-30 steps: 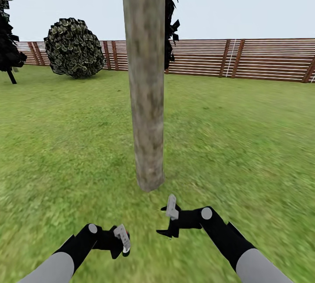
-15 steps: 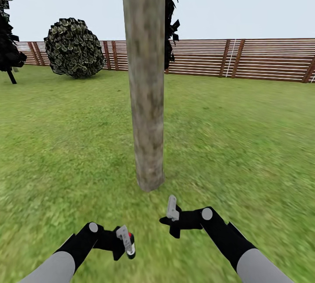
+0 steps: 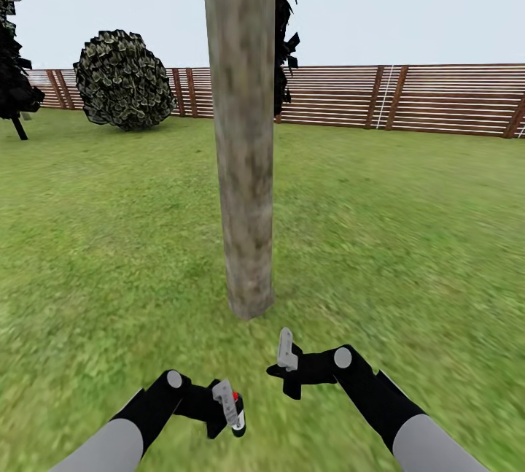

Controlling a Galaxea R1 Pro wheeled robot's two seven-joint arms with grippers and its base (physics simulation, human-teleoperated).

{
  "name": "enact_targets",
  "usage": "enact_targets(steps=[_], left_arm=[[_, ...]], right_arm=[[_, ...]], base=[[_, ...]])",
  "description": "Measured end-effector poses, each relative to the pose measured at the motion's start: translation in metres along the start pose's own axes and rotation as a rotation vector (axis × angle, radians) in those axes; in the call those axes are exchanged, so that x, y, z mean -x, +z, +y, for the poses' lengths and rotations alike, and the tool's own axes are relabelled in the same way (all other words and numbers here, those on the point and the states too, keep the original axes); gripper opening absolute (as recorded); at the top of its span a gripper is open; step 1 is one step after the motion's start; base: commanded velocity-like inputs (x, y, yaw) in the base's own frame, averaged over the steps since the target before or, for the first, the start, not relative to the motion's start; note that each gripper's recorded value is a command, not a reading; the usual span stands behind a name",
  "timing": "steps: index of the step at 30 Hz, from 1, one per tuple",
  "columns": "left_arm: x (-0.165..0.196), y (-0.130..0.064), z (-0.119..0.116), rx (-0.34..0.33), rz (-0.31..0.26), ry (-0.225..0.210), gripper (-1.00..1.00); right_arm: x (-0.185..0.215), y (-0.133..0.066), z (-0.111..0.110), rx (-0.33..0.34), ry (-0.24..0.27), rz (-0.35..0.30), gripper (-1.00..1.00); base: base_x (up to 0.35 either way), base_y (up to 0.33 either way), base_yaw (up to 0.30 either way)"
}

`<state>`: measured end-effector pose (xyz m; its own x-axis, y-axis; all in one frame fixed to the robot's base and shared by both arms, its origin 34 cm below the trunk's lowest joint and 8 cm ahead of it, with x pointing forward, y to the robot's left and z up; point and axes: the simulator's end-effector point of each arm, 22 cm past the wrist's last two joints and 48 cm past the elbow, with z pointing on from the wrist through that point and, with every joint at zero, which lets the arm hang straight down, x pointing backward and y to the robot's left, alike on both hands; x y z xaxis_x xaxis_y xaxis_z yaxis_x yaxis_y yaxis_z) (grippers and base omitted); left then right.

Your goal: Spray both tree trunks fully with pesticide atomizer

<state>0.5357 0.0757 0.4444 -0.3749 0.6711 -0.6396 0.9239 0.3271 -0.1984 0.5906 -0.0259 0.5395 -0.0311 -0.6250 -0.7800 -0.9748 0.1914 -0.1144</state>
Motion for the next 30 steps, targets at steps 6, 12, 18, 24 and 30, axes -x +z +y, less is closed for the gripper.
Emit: enact_targets(steps=[6, 12, 18, 24, 30], left_arm=[[0.014, -0.002, 0.008, 0.026, -0.019, 0.018, -1.0], [0.021, -0.001, 0.012, 0.048, -0.03, 0.023, -1.0], [0.028, 0.003, 0.015, 0.074, -0.042, 0.027, -1.0], [0.03, 0.004, 0.015, 0.074, -0.046, 0.028, -1.0], [0.035, 0.007, 0.011, 0.069, -0.054, 0.028, -1.0]], right_arm=[[0.0, 0.0, 0.001, 0.001, 0.001, -0.001, -1.0], [0.0, 0.0, 0.001, 0.002, 0.001, -0.001, -1.0], [0.001, 0.0, 0.0, 0.001, 0.001, -0.001, -1.0], [0.001, 0.0, 0.0, 0.001, 0.0, -0.002, -1.0], [0.002, 0.0, 0.0, 0.0, -0.001, -0.003, -1.0]], base=[[0.0, 0.0, 0.0], [0.0, 0.0, 0.0], [0.0, 0.0, 0.0], [0.0, 0.0, 0.0], [0.0, 0.0, 0.0]])
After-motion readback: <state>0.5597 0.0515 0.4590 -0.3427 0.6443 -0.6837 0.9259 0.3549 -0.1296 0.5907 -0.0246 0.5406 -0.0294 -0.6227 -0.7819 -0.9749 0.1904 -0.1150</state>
